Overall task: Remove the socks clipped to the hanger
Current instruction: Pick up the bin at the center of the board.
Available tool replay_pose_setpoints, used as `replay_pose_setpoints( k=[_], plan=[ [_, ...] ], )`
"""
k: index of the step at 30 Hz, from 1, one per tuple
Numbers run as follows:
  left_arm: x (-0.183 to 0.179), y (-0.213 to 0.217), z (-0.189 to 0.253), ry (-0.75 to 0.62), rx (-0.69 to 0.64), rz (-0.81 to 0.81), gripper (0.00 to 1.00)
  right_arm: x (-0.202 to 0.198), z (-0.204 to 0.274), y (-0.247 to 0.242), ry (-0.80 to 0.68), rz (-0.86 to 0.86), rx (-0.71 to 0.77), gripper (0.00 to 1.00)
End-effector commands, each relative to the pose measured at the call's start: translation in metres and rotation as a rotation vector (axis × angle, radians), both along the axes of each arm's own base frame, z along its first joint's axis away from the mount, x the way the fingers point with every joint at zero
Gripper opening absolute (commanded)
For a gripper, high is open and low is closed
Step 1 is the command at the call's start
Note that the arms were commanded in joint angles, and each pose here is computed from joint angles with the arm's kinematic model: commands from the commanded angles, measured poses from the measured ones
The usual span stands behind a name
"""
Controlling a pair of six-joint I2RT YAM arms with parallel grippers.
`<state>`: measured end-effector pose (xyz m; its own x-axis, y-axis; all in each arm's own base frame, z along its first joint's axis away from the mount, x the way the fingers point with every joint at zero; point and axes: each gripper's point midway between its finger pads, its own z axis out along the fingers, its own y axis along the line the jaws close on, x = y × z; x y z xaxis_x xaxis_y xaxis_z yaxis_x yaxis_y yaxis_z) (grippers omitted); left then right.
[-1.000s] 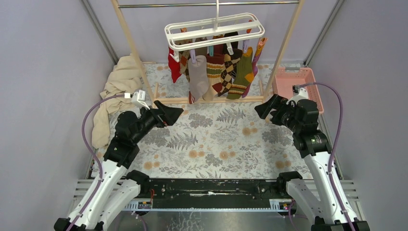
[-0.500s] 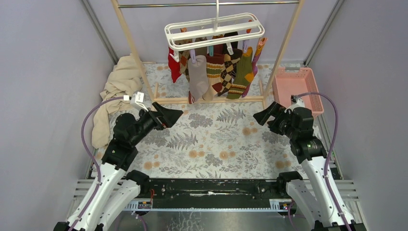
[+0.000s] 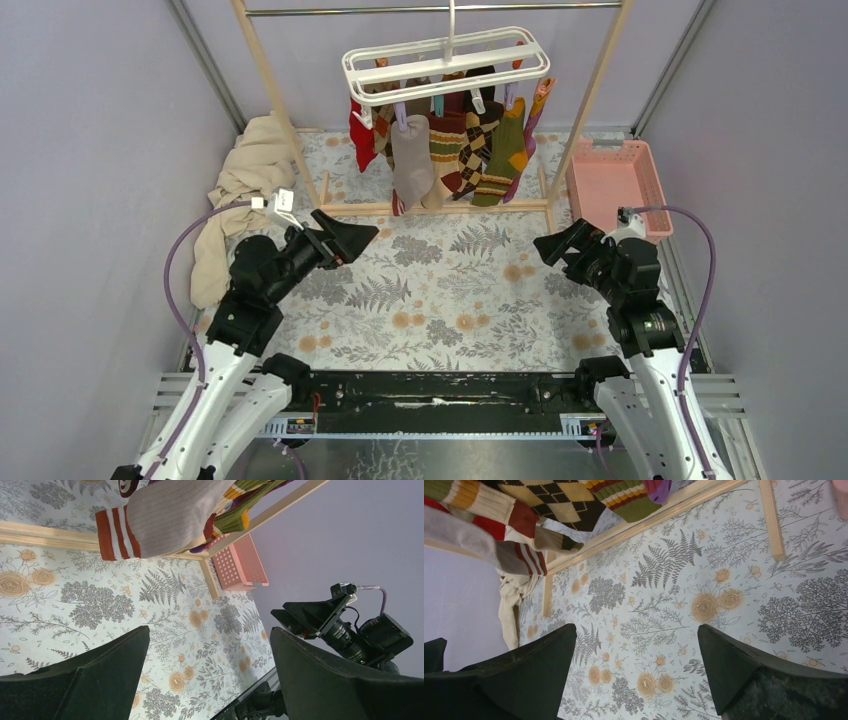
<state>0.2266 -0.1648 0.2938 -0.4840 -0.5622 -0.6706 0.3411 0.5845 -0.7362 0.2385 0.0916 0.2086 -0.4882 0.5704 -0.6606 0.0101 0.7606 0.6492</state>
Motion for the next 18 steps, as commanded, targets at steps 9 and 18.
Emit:
replay_pose_setpoints(
  k=[9,18],
  plan=[
    [0.03,-0.012,-0.007,0.042,0.075,0.007,0.99,0.051,0.02,-0.077,0.092,-0.404,-0.263,1.0],
    [0.035,0.004,-0.027,0.066,0.217,0.09,0.99,0.078,-0.011,-0.14,0.377,-0.776,-0.483,0.93]
  ],
)
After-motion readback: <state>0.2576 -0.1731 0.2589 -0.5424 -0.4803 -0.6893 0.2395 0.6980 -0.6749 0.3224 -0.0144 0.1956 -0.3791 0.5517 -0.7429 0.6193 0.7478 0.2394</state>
